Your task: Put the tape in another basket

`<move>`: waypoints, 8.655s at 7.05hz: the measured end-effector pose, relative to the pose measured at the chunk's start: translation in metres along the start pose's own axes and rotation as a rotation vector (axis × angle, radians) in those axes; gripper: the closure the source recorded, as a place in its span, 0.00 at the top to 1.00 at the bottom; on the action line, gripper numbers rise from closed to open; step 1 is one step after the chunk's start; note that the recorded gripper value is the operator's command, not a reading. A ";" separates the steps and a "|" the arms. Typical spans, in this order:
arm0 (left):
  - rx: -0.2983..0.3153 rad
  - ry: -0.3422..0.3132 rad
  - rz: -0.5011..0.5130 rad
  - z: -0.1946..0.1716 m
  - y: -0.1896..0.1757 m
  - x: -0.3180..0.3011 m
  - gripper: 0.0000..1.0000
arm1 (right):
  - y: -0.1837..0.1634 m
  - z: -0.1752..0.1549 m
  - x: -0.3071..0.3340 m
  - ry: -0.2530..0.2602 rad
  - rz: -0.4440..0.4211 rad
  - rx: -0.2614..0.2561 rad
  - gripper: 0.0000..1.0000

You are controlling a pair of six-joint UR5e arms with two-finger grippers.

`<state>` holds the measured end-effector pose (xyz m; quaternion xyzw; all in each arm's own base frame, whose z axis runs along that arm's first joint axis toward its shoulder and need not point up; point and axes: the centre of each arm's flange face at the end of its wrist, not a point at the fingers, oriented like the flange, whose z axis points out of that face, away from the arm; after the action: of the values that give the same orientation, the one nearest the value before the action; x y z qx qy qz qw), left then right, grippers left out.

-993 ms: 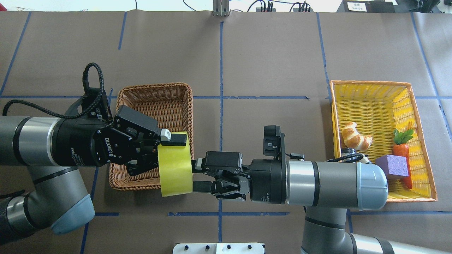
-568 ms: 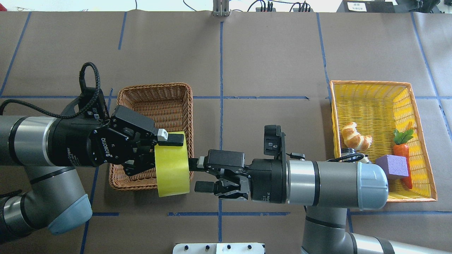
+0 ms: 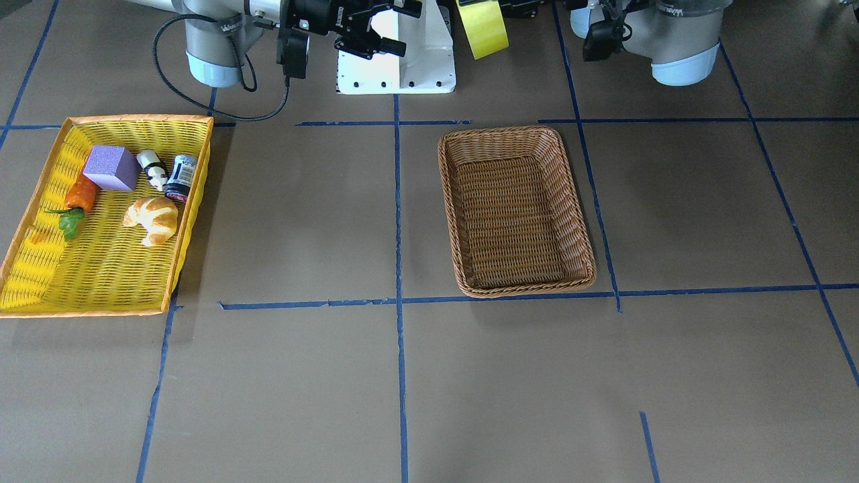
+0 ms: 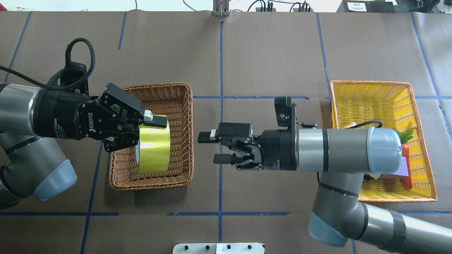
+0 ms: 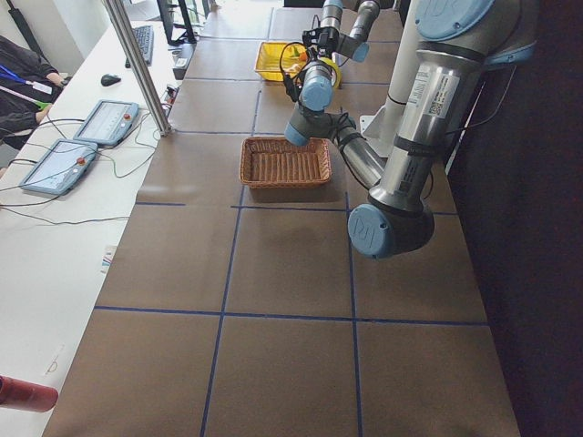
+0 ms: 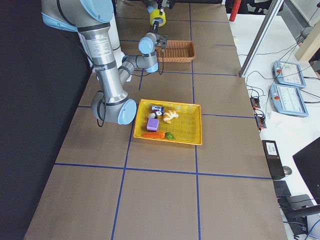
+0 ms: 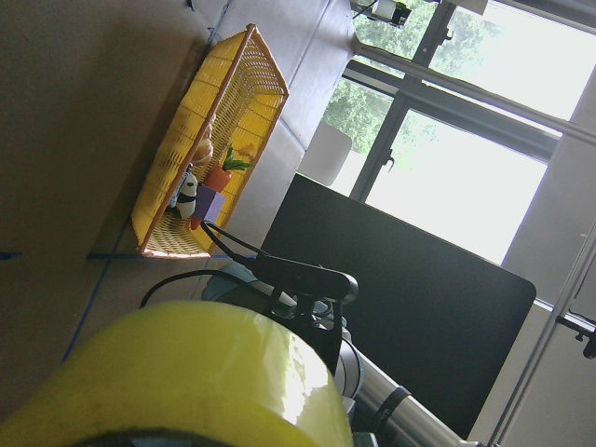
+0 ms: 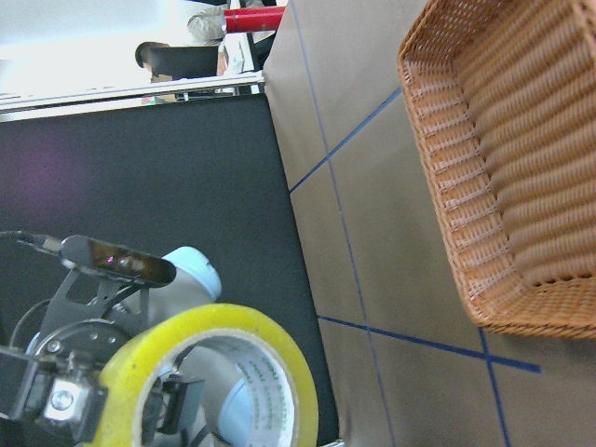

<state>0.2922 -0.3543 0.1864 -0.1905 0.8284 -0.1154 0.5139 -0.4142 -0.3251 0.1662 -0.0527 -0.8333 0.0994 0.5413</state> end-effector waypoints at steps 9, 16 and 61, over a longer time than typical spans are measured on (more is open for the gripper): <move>0.253 -0.786 0.293 0.069 -0.095 -0.055 0.00 | -0.214 -0.122 0.017 1.034 -0.472 0.128 1.00; 0.201 -1.146 0.560 0.128 -0.142 -0.121 0.33 | -0.257 -0.307 0.046 1.145 -0.503 -0.042 1.00; 0.210 -1.194 0.396 -0.551 -0.224 -0.193 1.00 | -0.235 -0.641 0.233 1.100 -0.293 0.071 1.00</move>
<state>-0.0797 -0.4749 0.6744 -0.0138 0.4033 0.0271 0.9146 0.0808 -0.4390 0.6787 0.0379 -0.4237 0.0093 0.9050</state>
